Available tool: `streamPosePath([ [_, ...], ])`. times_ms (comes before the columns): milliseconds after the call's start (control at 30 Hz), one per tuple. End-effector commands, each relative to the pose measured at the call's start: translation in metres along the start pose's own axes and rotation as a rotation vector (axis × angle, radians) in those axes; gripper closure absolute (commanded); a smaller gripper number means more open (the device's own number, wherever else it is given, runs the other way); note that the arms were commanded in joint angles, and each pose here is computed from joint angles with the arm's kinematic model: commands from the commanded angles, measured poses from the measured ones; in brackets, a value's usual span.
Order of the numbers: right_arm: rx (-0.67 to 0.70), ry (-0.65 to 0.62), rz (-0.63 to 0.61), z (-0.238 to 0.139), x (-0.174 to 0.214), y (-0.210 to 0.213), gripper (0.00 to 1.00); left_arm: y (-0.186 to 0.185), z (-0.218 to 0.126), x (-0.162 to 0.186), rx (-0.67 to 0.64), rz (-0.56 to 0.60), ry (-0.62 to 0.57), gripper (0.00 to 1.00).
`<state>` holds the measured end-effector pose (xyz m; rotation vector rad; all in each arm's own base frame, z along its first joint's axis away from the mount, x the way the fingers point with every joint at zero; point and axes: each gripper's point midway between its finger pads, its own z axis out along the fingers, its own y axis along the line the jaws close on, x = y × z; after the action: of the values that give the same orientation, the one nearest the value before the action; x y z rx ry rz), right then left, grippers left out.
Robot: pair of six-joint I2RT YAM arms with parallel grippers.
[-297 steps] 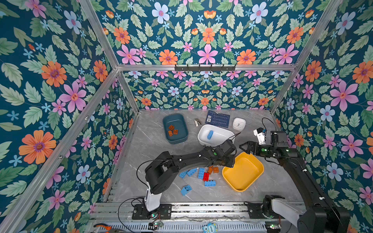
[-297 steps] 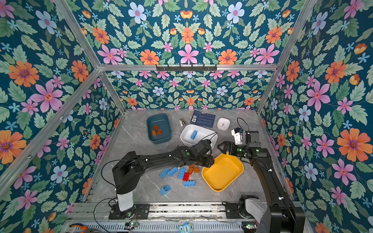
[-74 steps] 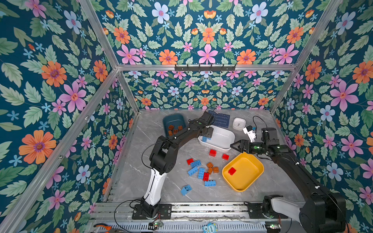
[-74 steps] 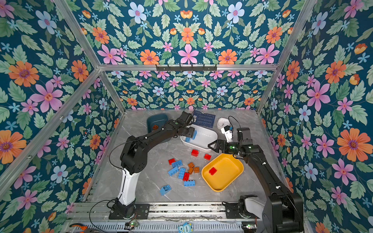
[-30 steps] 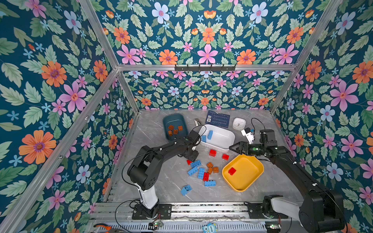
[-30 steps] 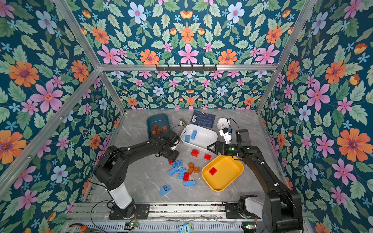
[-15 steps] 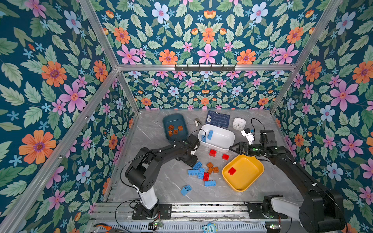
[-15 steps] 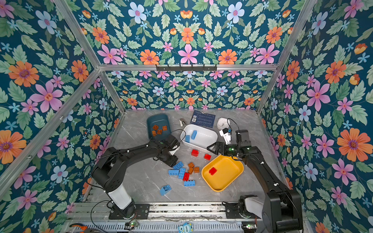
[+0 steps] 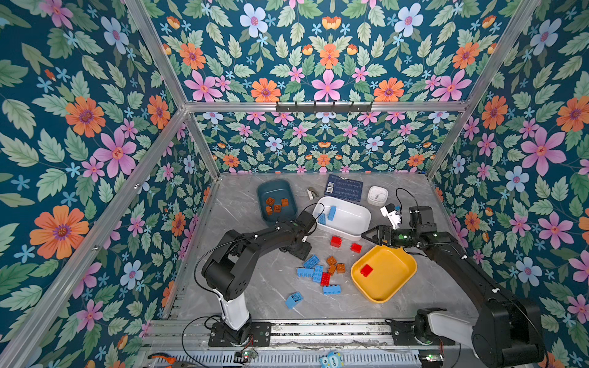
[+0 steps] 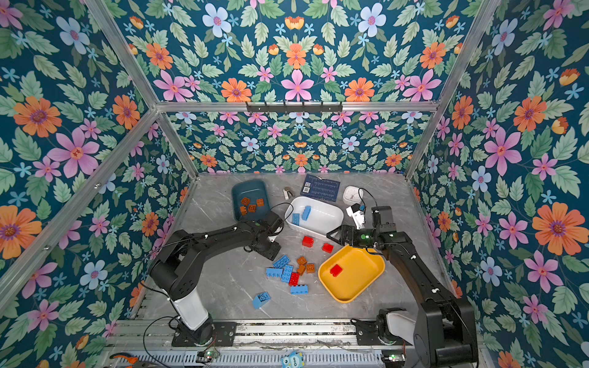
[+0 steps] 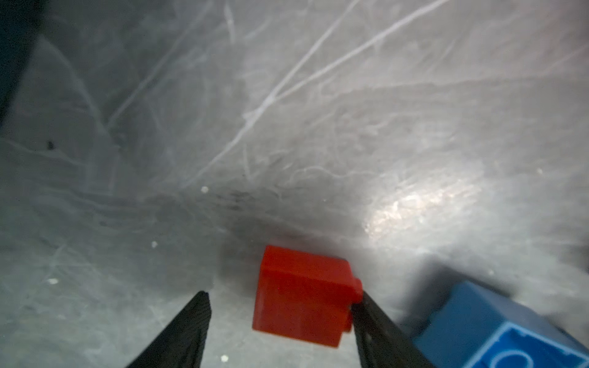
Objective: Sort the legos into containers by color
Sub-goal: 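Lower the left gripper around the small red brick and grasp it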
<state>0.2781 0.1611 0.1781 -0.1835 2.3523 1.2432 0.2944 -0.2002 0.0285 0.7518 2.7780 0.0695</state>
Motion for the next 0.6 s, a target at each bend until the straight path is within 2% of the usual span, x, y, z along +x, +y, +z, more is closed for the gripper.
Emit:
streamPosePath([
  [0,0.002,-0.006,-0.014,0.0,-0.001,0.0,0.01,0.005,-0.007,-0.009,-0.024,-0.048,-0.035,0.27],
  [167,-0.003,-0.007,-0.014,0.001,-0.003,-0.001,0.01,0.004,-0.007,-0.018,-0.021,-0.07,-0.053,0.25],
  [267,-0.006,-0.005,-0.013,0.001,-0.001,0.0,0.01,0.0,-0.011,-0.025,0.002,-0.045,-0.061,0.25],
  [367,-0.006,-0.005,-0.015,0.001,-0.001,0.0,0.01,-0.018,-0.021,-0.024,0.102,0.084,-0.068,0.29],
  [567,-0.016,-0.007,-0.01,0.002,0.0,0.0,0.01,-0.021,-0.031,-0.012,0.131,0.395,-0.025,0.31],
])
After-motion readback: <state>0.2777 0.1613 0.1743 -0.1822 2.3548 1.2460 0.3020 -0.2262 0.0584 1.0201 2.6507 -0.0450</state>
